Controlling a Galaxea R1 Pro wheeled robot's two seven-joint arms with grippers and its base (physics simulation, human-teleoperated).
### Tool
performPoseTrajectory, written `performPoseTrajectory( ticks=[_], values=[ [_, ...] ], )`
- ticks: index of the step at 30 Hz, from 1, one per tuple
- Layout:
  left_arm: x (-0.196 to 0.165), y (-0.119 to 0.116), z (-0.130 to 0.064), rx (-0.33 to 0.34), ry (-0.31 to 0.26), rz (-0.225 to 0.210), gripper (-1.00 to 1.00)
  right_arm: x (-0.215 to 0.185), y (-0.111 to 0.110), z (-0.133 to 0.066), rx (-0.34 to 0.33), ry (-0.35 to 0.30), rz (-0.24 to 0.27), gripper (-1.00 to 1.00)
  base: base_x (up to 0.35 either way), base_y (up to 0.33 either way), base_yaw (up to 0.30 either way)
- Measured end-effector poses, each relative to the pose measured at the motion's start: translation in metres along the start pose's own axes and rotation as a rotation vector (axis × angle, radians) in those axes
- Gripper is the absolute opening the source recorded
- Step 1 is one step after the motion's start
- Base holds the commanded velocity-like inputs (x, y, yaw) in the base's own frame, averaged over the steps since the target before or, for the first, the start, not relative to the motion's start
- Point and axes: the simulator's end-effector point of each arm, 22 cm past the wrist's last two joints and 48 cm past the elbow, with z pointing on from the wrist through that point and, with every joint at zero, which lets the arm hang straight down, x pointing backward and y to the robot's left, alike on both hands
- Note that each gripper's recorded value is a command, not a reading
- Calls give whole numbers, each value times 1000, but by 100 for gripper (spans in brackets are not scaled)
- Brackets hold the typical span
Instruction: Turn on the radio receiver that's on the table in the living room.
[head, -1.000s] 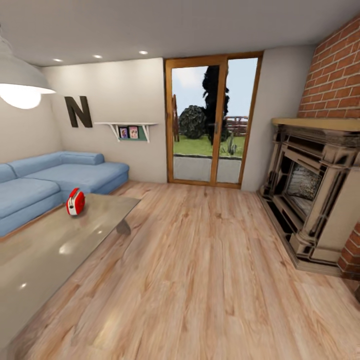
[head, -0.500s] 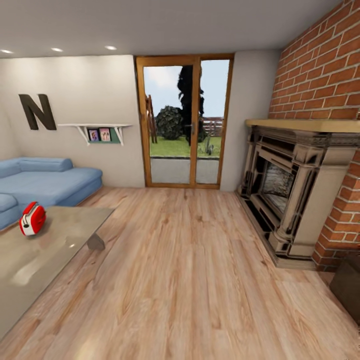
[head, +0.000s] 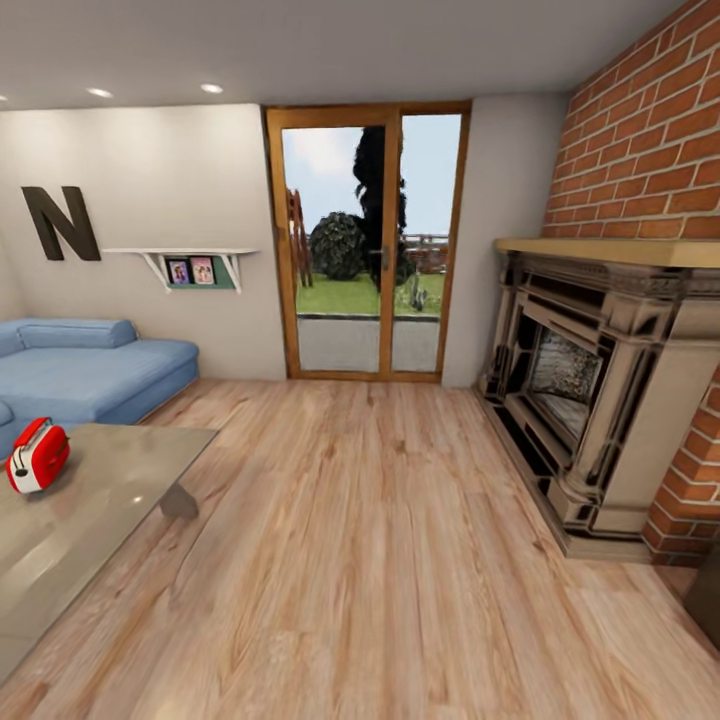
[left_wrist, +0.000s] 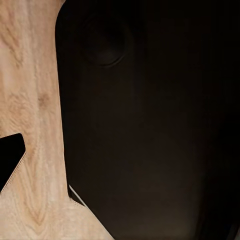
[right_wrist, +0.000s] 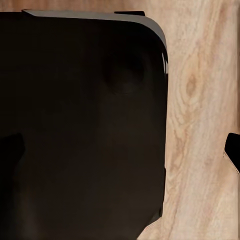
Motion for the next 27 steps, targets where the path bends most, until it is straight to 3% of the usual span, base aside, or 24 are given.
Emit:
performPoseTrajectory(
  ticks=[27],
  values=[
    [-1, 0, 0, 1, -5, -2, 100, 0, -2, 0, 2, -1, -12, 100, 323, 0, 0]
  ],
)
